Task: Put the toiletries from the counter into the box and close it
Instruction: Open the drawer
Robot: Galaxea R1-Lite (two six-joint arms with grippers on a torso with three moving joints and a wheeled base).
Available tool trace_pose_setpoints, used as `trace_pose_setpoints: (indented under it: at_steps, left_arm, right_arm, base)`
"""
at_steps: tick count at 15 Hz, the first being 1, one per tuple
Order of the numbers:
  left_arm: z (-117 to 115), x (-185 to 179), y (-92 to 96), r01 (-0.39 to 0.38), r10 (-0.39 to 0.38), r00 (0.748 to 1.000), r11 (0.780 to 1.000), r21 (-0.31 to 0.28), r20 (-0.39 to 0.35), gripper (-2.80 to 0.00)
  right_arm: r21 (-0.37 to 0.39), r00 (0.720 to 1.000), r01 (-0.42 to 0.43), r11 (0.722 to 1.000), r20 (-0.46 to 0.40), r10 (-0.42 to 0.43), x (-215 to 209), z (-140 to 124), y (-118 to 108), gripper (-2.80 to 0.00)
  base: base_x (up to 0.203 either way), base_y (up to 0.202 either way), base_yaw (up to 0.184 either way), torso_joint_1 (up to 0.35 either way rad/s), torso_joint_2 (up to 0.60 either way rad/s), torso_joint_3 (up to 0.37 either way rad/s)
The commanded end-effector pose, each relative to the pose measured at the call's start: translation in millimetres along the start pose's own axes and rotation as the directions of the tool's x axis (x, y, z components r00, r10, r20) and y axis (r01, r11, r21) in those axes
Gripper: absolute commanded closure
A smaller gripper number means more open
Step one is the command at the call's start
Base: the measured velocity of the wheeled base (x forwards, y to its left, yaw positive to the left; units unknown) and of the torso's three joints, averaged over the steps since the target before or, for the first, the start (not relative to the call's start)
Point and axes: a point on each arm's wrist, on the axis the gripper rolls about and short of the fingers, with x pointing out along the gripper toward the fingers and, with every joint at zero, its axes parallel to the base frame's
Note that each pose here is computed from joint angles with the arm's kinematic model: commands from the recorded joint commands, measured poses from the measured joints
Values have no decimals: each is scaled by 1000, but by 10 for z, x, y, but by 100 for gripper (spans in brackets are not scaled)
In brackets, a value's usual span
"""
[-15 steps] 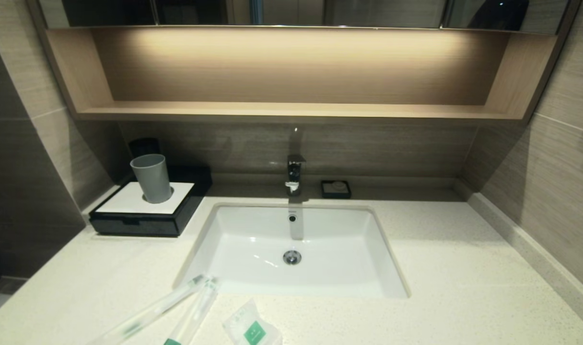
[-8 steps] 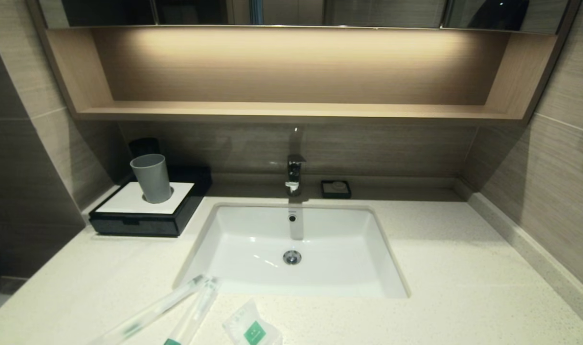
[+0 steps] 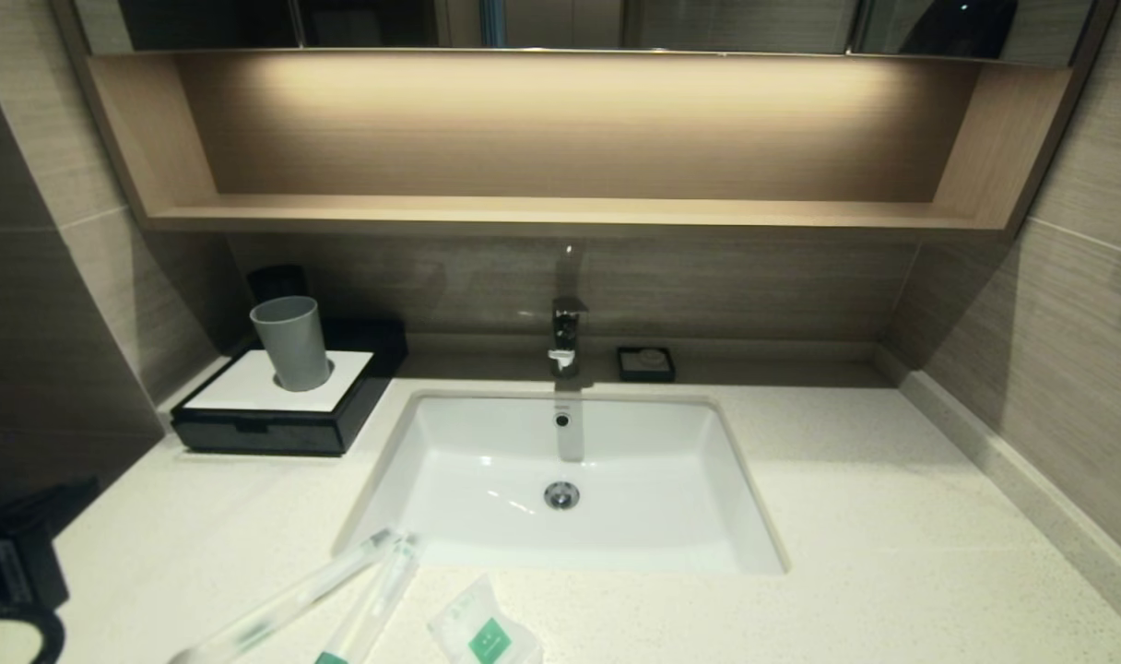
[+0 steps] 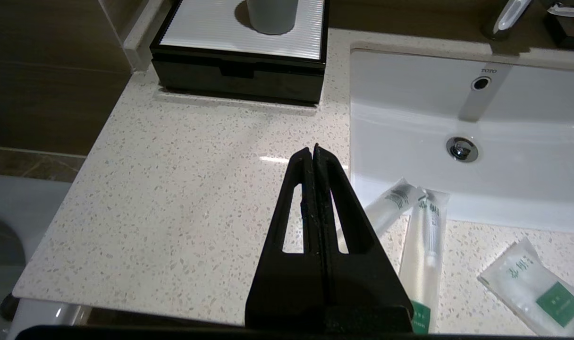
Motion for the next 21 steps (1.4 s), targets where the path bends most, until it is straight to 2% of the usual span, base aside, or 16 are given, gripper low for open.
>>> trace_pose_setpoints:
  at_steps: [1, 5, 8, 12, 15, 21]
  left_arm:
    - [2, 386, 0, -24, 24, 996, 1000, -2, -87, 0]
    - [91, 815, 37, -69, 69, 984, 998, 1, -165, 0]
    - [90, 1269, 169, -124, 121, 968, 992, -1, -221, 0]
    - [-38, 1796, 328, -164, 167, 965, 986, 27, -203, 0]
    - [-119, 2056, 401, -192, 196, 965, 980, 43, -175, 0]
    - [-167, 2271, 453, -201, 205, 961, 979, 41, -183, 0]
  right_arm:
    - [0, 1000, 0, 1000, 0, 0, 0, 0, 0, 0]
    - [0, 1000, 0, 1000, 2, 0, -1, -1, 0, 0]
    - [0, 1000, 0, 1000, 1, 0, 0, -4, 0, 0]
    - [0, 1000, 0, 1000, 2, 0, -1, 0, 0, 0]
    - [0, 1000, 0, 1000, 2, 0, -1, -1, 0, 0]
    - [0, 1000, 0, 1000, 1, 0, 0, -4, 0, 0]
  base:
    - [0, 0, 0, 0, 0, 0]
    - [0, 0, 0, 0, 0, 0]
    - [0, 0, 0, 0, 0, 0]
    - [0, 0, 0, 0, 0, 0]
    - [0, 0, 0, 0, 0, 0]
    - [0, 0, 0, 0, 0, 0]
